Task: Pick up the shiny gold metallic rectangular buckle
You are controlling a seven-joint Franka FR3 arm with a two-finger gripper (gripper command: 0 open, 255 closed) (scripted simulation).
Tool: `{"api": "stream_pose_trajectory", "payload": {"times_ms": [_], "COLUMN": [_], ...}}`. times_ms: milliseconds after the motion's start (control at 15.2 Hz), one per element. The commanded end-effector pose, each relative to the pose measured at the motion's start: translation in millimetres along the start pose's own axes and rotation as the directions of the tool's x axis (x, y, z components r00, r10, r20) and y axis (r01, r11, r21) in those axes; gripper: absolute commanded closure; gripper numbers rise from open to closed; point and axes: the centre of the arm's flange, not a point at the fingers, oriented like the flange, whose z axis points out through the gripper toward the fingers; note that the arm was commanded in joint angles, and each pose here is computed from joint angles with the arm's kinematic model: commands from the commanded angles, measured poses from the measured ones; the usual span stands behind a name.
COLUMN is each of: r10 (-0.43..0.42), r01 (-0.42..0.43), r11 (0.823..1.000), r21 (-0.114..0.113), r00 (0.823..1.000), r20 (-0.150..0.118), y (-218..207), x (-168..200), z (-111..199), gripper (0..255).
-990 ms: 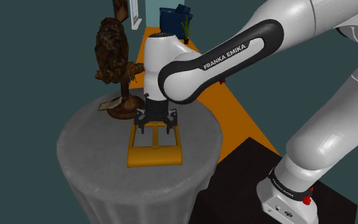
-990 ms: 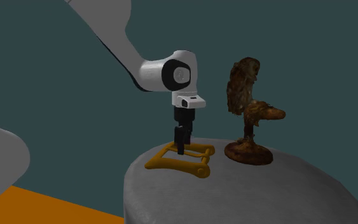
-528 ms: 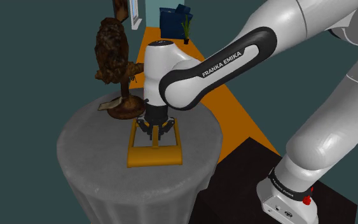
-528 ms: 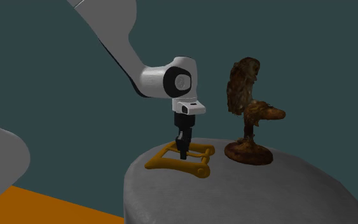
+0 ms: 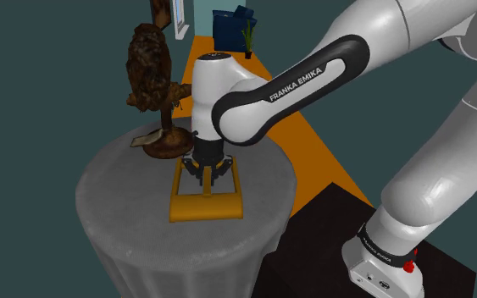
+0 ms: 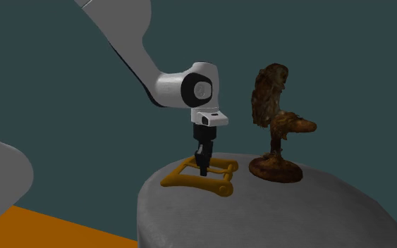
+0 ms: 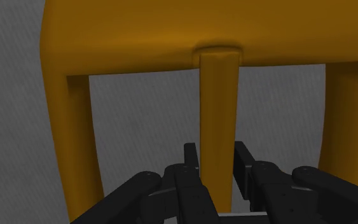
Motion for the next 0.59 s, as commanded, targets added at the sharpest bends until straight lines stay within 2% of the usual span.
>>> {"api": "stream_pose_trajectory", "payload": {"times_ms": [0,528], "r10": [0.000,0.000], "r01": [0.000,0.000], "r11": [1.000,1.000], "r21": [0.000,0.000], "r00": [1.000,1.000], "r20": [0.000,0.000], "y": [-1,-3], "x": [0,-1], "z": [-9,-51], "gripper": [255,255]}}
